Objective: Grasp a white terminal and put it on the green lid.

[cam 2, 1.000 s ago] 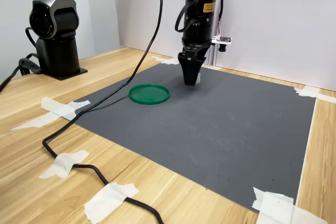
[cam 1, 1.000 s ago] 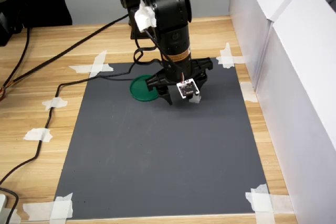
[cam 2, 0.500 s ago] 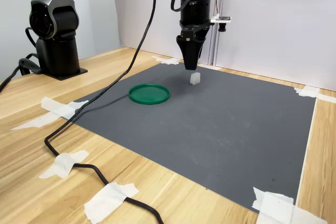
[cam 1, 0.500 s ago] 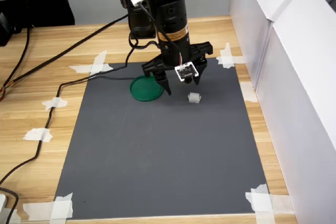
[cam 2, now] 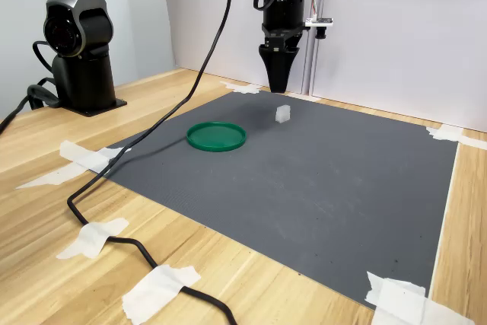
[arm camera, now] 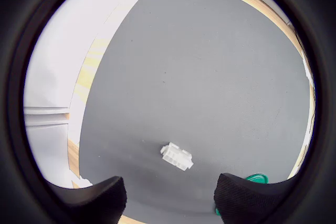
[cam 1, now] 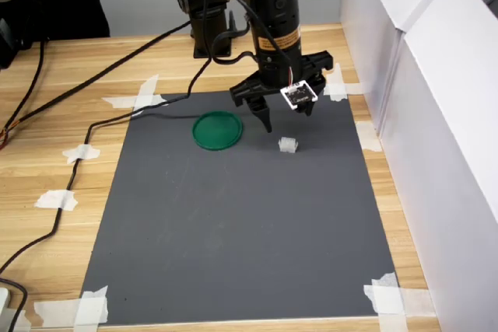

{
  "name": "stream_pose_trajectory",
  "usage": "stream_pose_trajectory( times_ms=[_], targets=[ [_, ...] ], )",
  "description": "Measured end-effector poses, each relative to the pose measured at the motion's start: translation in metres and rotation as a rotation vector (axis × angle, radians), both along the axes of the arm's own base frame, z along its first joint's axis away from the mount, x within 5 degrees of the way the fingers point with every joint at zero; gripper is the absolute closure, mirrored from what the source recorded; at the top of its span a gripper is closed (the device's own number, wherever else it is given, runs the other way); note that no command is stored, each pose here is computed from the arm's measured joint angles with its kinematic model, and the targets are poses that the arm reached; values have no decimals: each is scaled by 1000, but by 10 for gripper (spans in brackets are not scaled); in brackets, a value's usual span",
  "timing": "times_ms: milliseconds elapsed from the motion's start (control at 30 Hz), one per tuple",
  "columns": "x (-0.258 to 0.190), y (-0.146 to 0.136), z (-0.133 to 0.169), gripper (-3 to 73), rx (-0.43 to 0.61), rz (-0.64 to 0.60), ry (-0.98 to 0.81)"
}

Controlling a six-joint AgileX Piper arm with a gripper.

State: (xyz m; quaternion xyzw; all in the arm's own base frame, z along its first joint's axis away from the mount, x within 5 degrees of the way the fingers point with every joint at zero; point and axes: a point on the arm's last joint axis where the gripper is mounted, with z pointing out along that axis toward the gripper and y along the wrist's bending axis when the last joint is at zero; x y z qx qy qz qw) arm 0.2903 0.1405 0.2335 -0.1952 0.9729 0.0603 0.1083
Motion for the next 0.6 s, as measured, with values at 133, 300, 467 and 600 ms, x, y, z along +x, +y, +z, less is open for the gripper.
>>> stream_pose_trajectory(
  times_ms=[133,300,467,600],
  targets=[
    [2,0,-2,-14,4,-15,-3],
    [10,3,-22,-13,-27,-16,23],
    [17,5,-39,-12,-40,-21,37],
    [19,6,-45,-8,-38,-25,50]
  ],
)
